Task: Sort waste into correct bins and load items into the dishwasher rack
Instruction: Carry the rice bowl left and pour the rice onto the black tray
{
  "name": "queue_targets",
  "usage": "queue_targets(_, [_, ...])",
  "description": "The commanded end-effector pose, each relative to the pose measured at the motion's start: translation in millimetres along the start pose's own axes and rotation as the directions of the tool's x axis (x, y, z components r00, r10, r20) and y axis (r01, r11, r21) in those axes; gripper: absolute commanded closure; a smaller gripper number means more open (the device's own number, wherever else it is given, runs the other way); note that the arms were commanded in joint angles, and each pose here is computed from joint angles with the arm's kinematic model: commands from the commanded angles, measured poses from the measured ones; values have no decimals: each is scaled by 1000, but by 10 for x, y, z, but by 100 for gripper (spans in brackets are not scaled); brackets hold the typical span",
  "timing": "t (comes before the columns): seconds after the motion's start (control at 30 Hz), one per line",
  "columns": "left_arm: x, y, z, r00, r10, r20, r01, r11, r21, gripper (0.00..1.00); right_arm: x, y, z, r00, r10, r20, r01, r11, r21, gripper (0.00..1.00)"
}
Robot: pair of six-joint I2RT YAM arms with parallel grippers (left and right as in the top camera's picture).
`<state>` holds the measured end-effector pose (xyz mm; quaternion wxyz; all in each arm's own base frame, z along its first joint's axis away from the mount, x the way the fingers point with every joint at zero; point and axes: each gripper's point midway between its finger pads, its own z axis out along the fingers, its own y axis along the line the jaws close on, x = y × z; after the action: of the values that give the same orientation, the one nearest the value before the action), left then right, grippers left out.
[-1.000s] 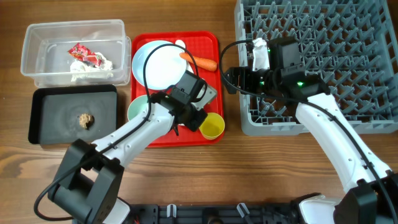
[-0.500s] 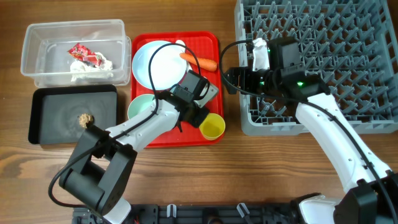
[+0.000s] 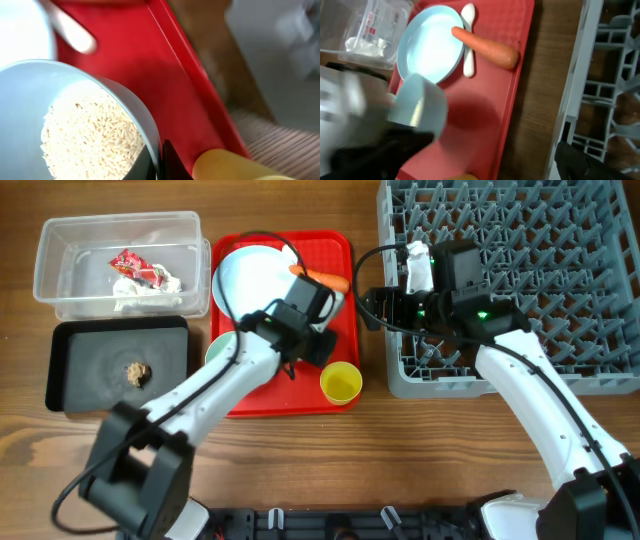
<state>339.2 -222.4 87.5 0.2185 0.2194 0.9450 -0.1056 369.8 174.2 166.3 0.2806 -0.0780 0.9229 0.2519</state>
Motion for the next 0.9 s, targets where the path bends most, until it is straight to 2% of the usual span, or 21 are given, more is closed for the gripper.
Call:
queue_targets(0.0, [-352, 175, -440, 975, -171, 141, 172, 985, 5, 96, -185, -67, -52, 998, -15, 61, 13, 1000, 23, 0])
queue_targets(0.17, [-296, 401, -790, 925, -343, 163, 345, 938, 12, 96, -455, -347, -419, 982, 55, 179, -66, 996, 57, 0])
queue_targets(0.3, [-58, 709, -1278, 831, -526, 183, 536, 844, -8, 96, -544, -495, -647, 969, 75, 234, -96, 992, 82, 0])
queue_targets(0.47, [340, 1071, -1804, 780, -588, 216, 612, 788, -65, 96, -524, -506, -647, 970, 80, 228, -101, 991, 84, 0])
queue_targets(0.53, [496, 1286, -1883, 746, -634, 206, 658, 749, -77, 96, -504, -510, -643, 972, 84, 220, -105, 991, 86, 0])
queue_targets(0.7, [727, 1787, -1893, 650, -734, 195, 747, 664, 11, 96, -478, -515, -638, 974, 89, 210, -109, 990, 88, 0])
queue_targets(0.77, [841, 1953, -1833, 625, -760, 178, 769, 638, 23, 96, -477, -516, -638, 974, 89, 210, -110, 990, 88, 1])
queue_targets(0.87, [929, 2117, -1706, 621, -771, 136, 772, 633, 62, 96, -475, -515, -638, 974, 89, 209, -110, 990, 88, 0])
